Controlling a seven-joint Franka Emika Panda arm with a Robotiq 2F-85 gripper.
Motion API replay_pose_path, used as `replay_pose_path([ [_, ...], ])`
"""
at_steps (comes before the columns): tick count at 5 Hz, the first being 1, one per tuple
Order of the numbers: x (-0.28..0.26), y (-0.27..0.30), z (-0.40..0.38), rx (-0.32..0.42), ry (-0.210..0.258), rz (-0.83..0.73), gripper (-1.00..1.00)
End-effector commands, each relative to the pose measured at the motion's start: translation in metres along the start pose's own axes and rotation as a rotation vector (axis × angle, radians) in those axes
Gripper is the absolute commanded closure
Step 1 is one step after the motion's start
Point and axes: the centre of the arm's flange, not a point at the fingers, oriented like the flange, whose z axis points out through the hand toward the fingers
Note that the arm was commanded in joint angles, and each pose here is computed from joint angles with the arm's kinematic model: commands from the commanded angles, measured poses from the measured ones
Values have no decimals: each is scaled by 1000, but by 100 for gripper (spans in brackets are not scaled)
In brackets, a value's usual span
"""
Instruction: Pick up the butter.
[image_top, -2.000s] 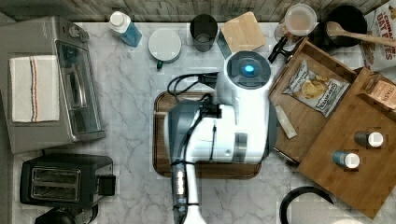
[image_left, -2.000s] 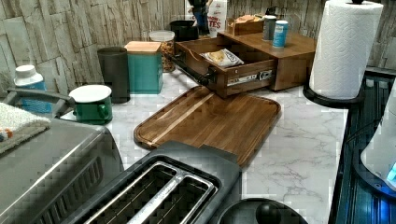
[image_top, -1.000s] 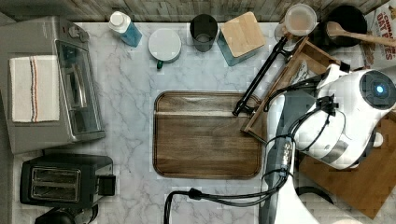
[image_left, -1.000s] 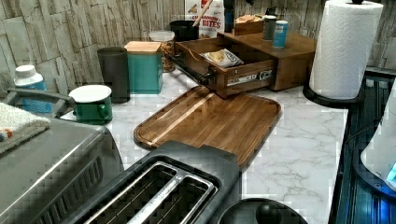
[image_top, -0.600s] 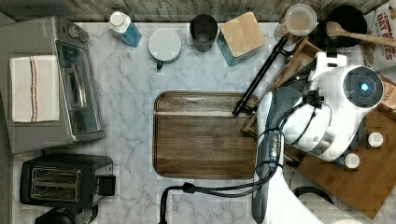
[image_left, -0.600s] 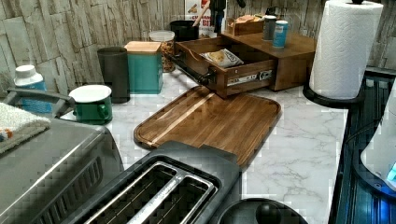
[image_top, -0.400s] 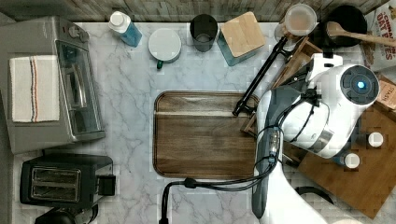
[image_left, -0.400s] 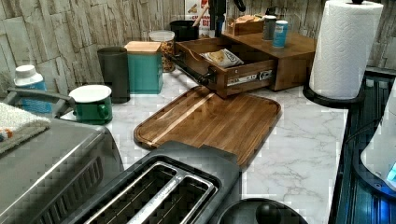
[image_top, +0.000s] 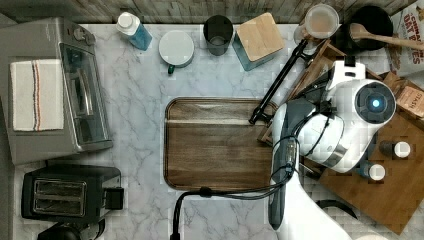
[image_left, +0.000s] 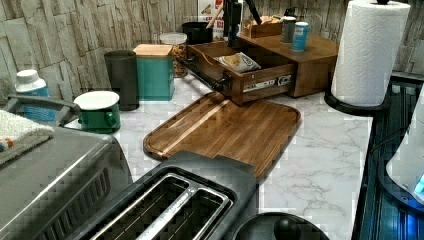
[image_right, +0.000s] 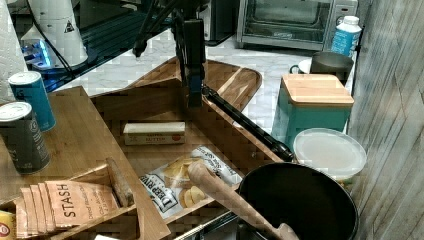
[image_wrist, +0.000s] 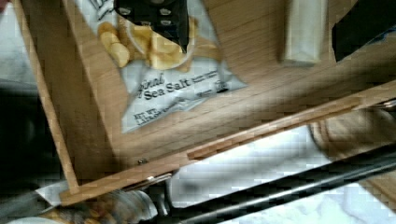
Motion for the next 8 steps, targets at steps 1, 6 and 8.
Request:
replay_pose_path([
  [1,-57,-34,43,111,-97,150,-100],
  [6,-79,-42,87,38,2,202,-100],
  [8,-71,-34,95,87,8,221,21],
])
